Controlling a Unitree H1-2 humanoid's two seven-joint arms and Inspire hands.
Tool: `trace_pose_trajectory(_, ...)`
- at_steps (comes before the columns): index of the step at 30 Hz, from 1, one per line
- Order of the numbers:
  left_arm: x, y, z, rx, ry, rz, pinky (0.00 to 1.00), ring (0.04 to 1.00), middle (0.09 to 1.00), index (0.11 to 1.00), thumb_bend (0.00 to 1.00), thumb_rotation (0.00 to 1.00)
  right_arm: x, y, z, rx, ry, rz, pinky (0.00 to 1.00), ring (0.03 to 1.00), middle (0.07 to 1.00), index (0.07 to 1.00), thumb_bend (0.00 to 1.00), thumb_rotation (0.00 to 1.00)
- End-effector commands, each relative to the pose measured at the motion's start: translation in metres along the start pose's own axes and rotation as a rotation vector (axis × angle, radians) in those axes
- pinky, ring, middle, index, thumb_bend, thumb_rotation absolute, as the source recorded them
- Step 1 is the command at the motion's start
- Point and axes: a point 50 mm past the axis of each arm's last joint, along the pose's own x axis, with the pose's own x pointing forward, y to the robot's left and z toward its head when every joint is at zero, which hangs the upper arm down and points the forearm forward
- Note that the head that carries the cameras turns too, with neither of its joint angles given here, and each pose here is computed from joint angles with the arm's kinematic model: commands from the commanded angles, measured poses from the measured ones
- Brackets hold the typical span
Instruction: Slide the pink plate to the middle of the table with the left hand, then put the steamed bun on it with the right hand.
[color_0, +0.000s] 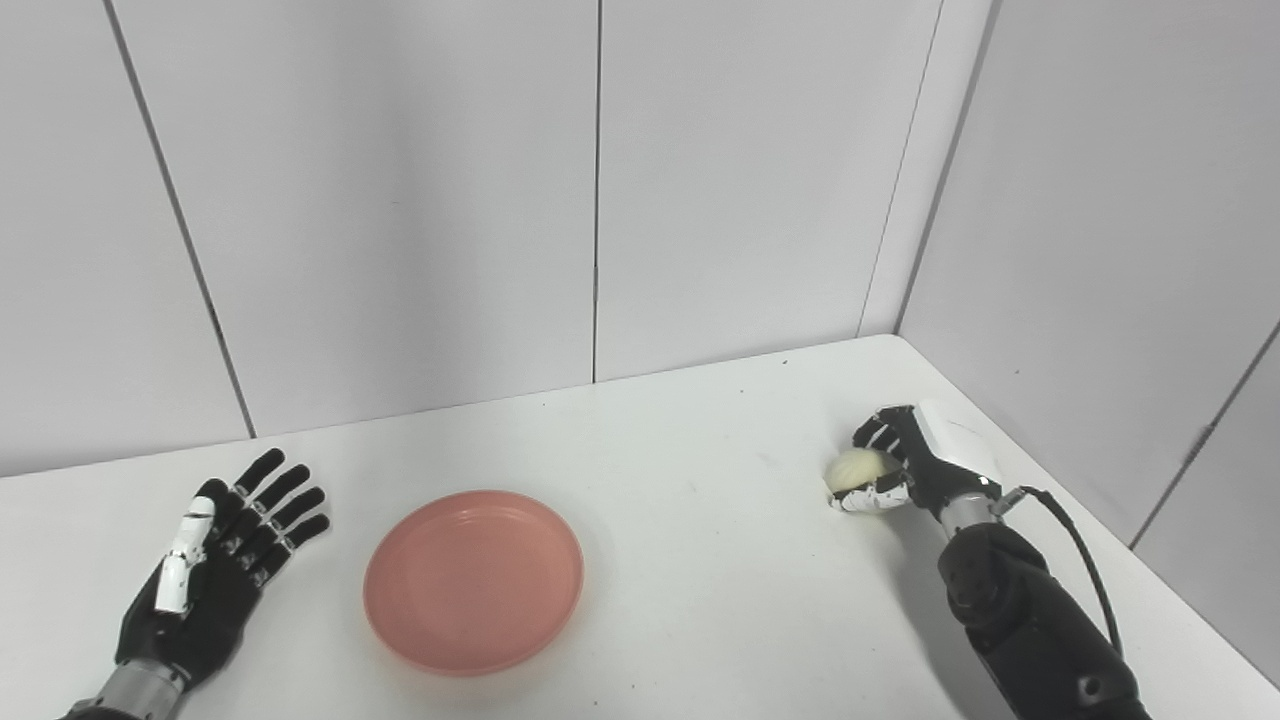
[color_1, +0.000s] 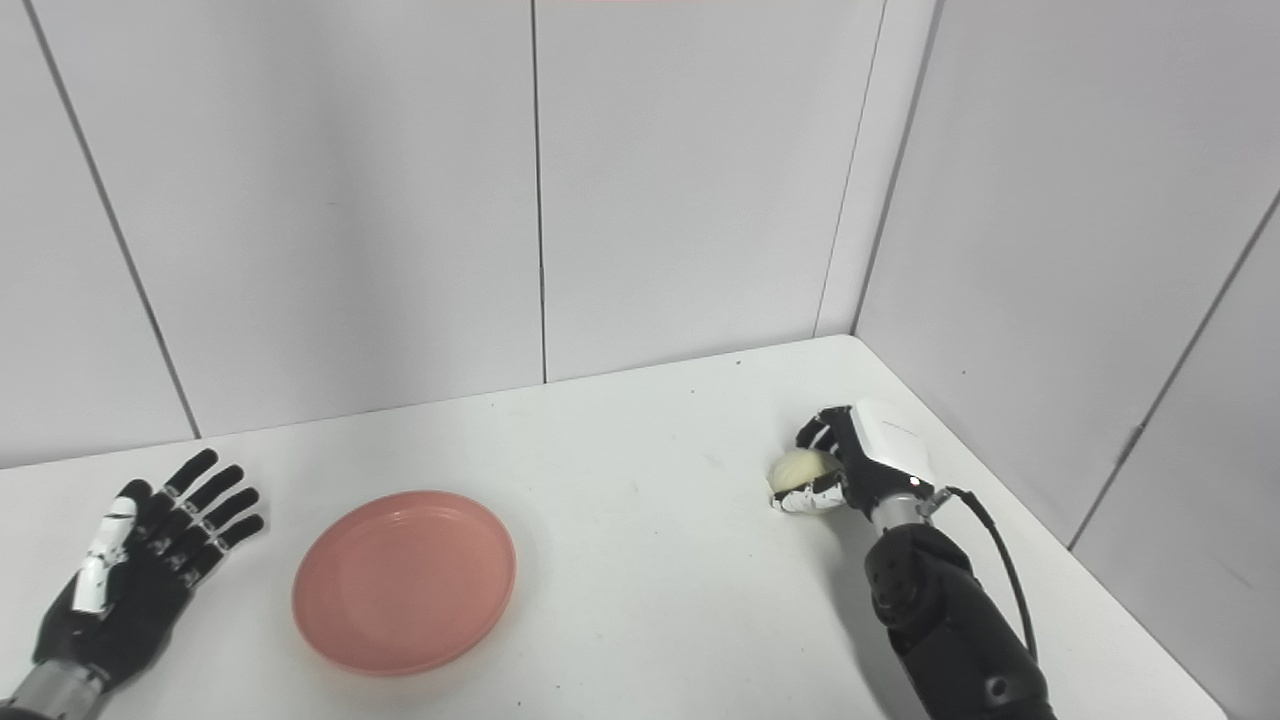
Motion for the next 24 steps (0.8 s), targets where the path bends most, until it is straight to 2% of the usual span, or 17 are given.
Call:
trace_pose_trajectory(1, -0.077, 0.021, -0.090, -0.126, 0.260, 0.141, 0.80, 0.843, 0.874, 0.879, 0.51, 0.87, 0.005, -0.014, 0.002, -0.031, -0.007, 0.006, 0.40, 0.473, 0.470, 0.502, 0.53, 0.00)
trace_pose_trajectory(6, -0.076, 0.019, -0.090, -0.127, 0.259, 0.142, 0.80, 0.843, 0.876, 0.880, 0.51, 0.86, 0.005, -0.016, 0.002, -0.028, -0.019, 0.003, 0.41, 0.476, 0.471, 0.502, 0.53, 0.00)
trace_pose_trajectory(10, -0.075, 0.016, -0.090, -0.125, 0.256, 0.141, 0.81, 0.846, 0.875, 0.878, 0.51, 0.86, 0.002, -0.022, 0.011, -0.022, -0.043, -0.018, 0.41, 0.485, 0.477, 0.499, 0.53, 0.00)
trace_pose_trajectory(15, -0.073, 0.012, -0.091, -0.134, 0.257, 0.145, 0.82, 0.854, 0.881, 0.884, 0.50, 0.87, -0.004, -0.030, 0.030, -0.033, -0.117, -0.077, 0.38, 0.451, 0.458, 0.514, 0.53, 0.00)
trace_pose_trajectory(17, -0.072, 0.010, -0.092, -0.131, 0.259, 0.145, 0.82, 0.855, 0.883, 0.886, 0.50, 0.87, -0.005, -0.032, 0.035, -0.032, -0.135, -0.084, 0.38, 0.447, 0.457, 0.515, 0.53, 0.00)
trace_pose_trajectory(24, -0.067, -0.002, -0.095, -0.124, 0.262, 0.138, 0.84, 0.863, 0.891, 0.895, 0.50, 0.88, -0.011, -0.039, 0.075, -0.017, -0.259, -0.101, 0.35, 0.418, 0.444, 0.529, 0.52, 0.00)
